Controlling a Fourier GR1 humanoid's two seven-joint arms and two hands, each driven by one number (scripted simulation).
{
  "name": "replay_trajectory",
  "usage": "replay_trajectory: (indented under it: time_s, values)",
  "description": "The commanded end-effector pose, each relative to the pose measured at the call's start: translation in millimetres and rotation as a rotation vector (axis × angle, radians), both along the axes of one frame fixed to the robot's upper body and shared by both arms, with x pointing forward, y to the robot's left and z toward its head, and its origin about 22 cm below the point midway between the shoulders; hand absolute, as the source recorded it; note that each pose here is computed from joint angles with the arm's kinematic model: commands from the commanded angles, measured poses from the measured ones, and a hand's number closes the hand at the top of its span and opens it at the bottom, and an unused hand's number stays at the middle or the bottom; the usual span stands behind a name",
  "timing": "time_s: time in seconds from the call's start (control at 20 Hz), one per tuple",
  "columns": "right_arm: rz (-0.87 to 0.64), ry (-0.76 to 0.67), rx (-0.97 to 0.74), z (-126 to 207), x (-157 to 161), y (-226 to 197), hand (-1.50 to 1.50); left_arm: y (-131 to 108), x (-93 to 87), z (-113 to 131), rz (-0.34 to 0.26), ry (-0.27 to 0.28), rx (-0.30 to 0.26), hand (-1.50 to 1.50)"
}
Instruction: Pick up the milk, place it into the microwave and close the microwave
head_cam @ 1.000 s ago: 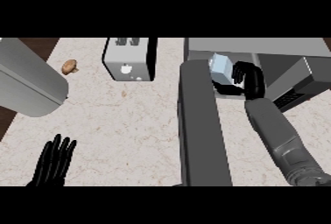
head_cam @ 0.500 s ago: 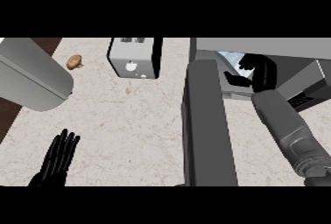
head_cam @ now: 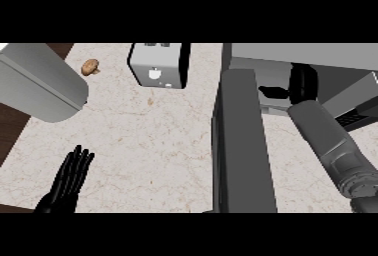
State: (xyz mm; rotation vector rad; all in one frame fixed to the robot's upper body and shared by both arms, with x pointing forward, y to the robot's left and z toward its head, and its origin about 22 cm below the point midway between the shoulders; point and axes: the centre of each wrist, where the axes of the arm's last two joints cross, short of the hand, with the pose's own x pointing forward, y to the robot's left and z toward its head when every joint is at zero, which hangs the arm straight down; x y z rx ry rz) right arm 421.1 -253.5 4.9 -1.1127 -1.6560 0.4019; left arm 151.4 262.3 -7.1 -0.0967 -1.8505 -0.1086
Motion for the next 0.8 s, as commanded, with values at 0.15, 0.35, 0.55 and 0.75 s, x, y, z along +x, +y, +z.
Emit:
replay_trajectory:
  time_s: [0.15,0.35,0.55,0.75]
  values:
    - [0.131,0.03,0.09,-1.5,1.5,18.8,-1.5,-10.3,11.2,3.7,-0.023,-0.004,-0.011,-1.5]
    - [0.189,0.013,0.142,-12.7,-5.1,20.4,-1.5,-19.6,10.0,-0.3,-0.051,-0.01,-0.036,-1.5]
    - [0.206,-0.014,0.238,-11.2,-5.6,9.5,-1.5,-11.4,12.3,5.2,-0.056,-0.031,-0.033,-1.5]
    - [0.233,-0.036,0.309,-15.9,-8.5,9.9,-1.5,-21.3,13.9,0.2,-0.075,-0.012,-0.058,-1.5]
